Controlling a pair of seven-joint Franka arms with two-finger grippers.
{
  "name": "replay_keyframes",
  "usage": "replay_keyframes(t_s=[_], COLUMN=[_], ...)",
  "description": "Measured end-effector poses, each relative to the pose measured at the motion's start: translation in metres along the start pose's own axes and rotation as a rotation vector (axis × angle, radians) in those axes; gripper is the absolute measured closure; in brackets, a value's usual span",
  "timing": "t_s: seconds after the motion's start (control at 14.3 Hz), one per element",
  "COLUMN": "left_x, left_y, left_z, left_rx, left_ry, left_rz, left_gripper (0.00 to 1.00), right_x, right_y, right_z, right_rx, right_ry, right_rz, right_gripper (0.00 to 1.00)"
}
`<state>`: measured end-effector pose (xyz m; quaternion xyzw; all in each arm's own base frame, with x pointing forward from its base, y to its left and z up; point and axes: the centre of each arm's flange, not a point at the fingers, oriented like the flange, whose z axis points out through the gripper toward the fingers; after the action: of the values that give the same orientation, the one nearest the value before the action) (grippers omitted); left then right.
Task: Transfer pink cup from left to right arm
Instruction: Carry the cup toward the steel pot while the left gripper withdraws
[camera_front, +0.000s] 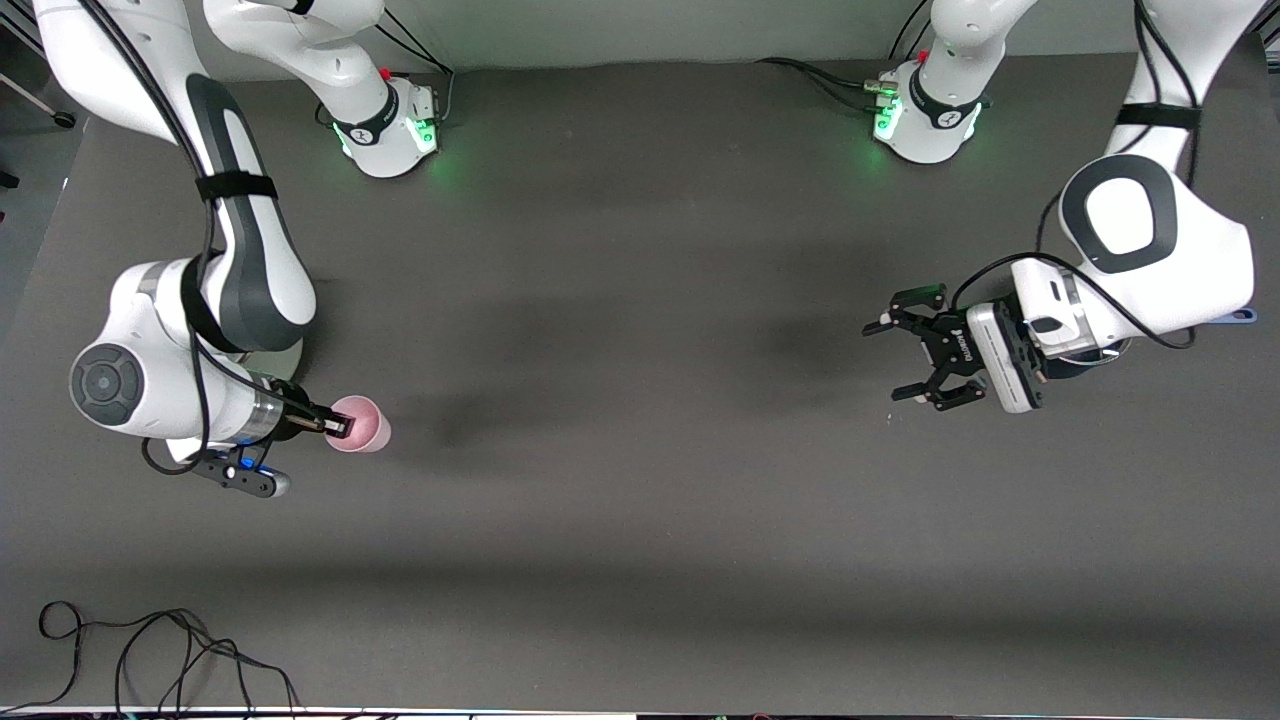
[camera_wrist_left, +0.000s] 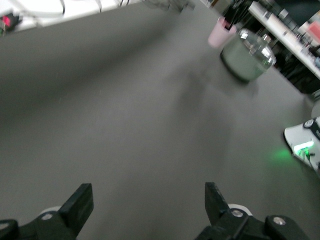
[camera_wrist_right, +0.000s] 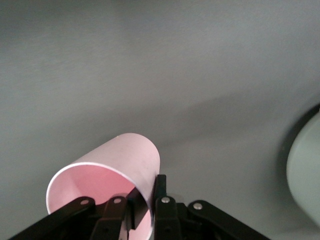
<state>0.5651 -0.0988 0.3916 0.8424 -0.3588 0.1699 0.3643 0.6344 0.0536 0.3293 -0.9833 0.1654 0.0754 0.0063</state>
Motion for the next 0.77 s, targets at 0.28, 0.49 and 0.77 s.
replay_keyframes(t_s=[0.28, 0.49, 0.77], left_x=[0.002, 0.007, 0.014], left_y=[-0.003, -0.003, -0.006], left_z=[-0.012, -0.026, -0.053], left_rx=[0.096, 0.148, 0.293], left_ry=[-0.170, -0.270, -0.413], left_rz=[-0.090, -0.135, -0.235], left_gripper=[0.00, 0.00, 0.01], right_x=[0.001, 0.006, 0.014], right_y=[0.028, 0.040, 0.054], right_z=[0.053, 0.078, 0.099], right_rx=[-0.005, -0.011, -0.019], right_ry=[0.044, 0.063, 0.071], right_rz=[-0.017, -0.021, -0.045], right_gripper=[0.91, 0.91, 0.91])
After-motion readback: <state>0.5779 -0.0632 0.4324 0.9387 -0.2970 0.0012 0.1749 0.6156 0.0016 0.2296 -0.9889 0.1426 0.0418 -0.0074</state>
